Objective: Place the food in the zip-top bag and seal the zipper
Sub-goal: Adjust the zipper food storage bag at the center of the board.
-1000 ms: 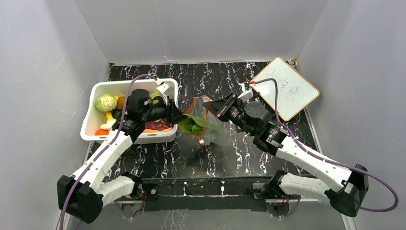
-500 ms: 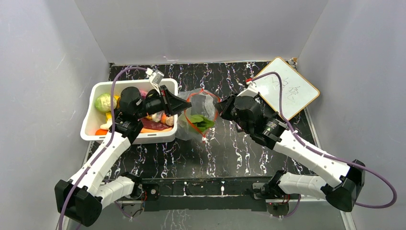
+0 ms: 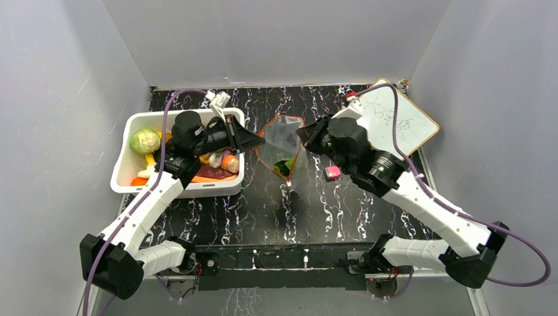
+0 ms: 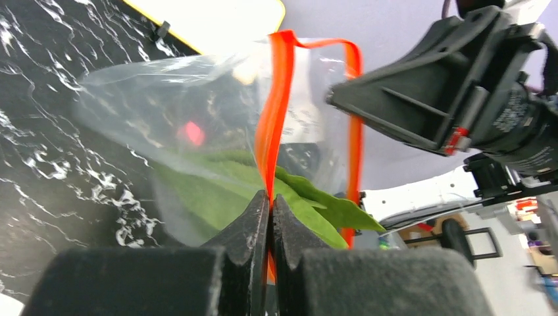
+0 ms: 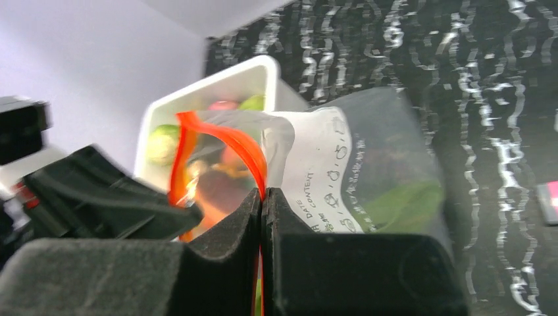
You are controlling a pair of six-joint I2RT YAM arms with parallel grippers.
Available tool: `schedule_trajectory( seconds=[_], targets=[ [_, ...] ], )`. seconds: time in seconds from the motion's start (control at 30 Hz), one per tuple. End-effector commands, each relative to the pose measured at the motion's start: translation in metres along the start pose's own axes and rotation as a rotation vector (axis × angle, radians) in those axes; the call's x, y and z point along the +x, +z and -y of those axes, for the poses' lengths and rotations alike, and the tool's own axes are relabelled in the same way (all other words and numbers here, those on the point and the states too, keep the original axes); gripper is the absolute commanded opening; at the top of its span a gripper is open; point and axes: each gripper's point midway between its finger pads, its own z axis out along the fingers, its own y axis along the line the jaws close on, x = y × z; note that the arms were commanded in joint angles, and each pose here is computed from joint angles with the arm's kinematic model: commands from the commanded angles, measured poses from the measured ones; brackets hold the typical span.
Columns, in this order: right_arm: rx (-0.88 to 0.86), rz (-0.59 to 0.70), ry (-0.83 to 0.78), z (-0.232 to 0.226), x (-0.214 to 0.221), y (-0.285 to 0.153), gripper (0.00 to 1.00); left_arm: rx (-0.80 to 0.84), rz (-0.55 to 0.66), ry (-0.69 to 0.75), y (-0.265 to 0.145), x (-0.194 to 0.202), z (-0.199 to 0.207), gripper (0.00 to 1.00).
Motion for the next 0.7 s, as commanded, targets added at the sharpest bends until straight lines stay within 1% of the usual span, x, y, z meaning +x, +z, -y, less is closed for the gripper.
schedule_trajectory(
  seconds=[0.0, 0.03, 0.1, 0.2, 0.27, 0.33, 0.37, 0.4, 0.47, 0.53, 0.67],
  targets=[
    [0.187, 0.049, -0.140, 0.034, 0.006, 0.036, 0.00, 0.054, -0.014, -0.137, 0.004, 0.015, 0.001, 0.00],
    [0.218, 0.031, -0.177, 0.039, 0.010, 0.041, 0.00, 0.045, -0.027, -0.149, 0.006, 0.019, -0.004, 0.00],
    [0.218, -0.010, -0.227, 0.036, 0.016, 0.048, 0.00, 0.029, -0.040, -0.132, 0.009, 0.020, -0.009, 0.00],
    [0.103, -0.084, -0.310, 0.019, 0.027, 0.049, 0.00, 0.023, -0.039, -0.082, 0.013, 0.015, -0.013, 0.00],
    [0.108, -0.114, -0.332, 0.022, 0.029, 0.041, 0.01, 0.024, -0.033, -0.068, 0.016, 0.012, -0.015, 0.00],
    [0.135, -0.140, -0.348, 0.027, 0.027, 0.030, 0.20, 0.036, -0.027, -0.066, 0.018, 0.012, -0.015, 0.00],
    [0.146, -0.158, -0.355, 0.029, 0.026, 0.024, 0.28, 0.047, -0.028, -0.069, 0.019, 0.012, -0.015, 0.00],
    [0.145, -0.166, -0.354, 0.026, 0.022, 0.018, 0.31, 0.057, -0.030, -0.073, 0.019, 0.013, -0.014, 0.00],
    [0.112, -0.176, -0.335, 0.016, 0.014, 0.004, 0.33, 0.063, -0.030, -0.078, 0.020, 0.014, -0.014, 0.00],
    [0.032, -0.187, -0.290, -0.003, 0.011, -0.008, 0.33, 0.065, -0.026, -0.078, 0.021, 0.014, -0.015, 0.00],
    [-0.129, -0.243, -0.186, -0.034, 0.025, -0.012, 0.31, 0.073, -0.020, -0.075, 0.021, 0.012, -0.014, 0.00]
  ],
)
